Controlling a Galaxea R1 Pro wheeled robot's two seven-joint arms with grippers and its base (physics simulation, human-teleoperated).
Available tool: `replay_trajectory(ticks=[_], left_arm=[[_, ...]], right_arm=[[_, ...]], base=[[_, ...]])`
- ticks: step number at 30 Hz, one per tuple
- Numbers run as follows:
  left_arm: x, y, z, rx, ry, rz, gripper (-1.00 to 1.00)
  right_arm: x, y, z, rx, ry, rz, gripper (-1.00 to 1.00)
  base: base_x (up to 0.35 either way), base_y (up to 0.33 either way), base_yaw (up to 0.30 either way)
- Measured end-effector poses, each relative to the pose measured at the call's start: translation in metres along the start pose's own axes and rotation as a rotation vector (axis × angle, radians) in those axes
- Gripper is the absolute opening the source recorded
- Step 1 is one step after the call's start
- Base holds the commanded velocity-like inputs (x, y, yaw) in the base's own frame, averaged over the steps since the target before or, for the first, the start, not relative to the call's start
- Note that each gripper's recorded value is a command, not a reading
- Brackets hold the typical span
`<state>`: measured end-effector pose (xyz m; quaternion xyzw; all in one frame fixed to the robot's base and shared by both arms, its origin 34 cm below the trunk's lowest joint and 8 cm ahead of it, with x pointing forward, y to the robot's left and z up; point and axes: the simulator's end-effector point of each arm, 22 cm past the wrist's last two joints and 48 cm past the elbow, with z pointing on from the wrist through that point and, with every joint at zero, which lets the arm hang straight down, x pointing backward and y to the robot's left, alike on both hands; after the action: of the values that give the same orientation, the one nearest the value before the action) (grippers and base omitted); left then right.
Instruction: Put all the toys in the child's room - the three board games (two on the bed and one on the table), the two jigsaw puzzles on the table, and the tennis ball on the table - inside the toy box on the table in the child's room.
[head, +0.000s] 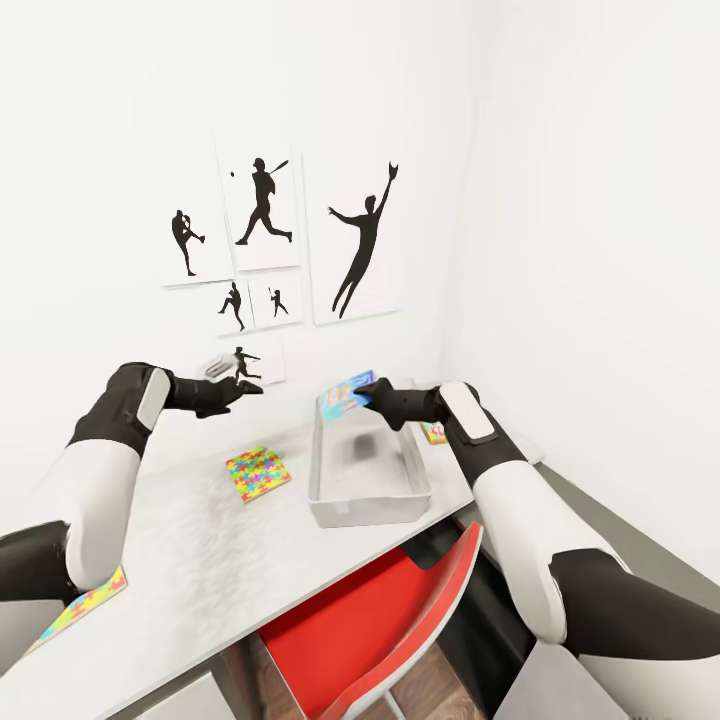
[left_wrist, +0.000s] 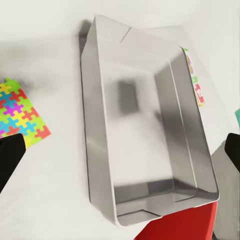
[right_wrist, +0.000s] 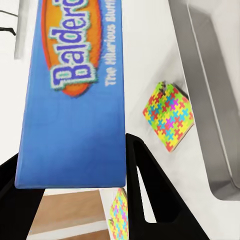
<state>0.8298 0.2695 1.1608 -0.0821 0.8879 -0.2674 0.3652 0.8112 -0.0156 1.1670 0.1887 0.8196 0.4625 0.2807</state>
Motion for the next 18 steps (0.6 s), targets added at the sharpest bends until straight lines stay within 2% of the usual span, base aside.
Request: replay_trajectory(ticks=[9,18], left_arm=[[-0.002,-0.01,-0.002,0.059,-0.008,-0.015,1.0],[-0.002,-0.011,-0.001,0.07,-0.006,-0.015,1.0]], right_arm=[[0.0,0.007,-0.001,-0.007,0.007,-0.019,-1.0],[-0.001,0.008,-0.001,-0.007,0.006,-0.024,-1.0]], base=[[0.0,0.0,0.0],[0.0,0.0,0.0]])
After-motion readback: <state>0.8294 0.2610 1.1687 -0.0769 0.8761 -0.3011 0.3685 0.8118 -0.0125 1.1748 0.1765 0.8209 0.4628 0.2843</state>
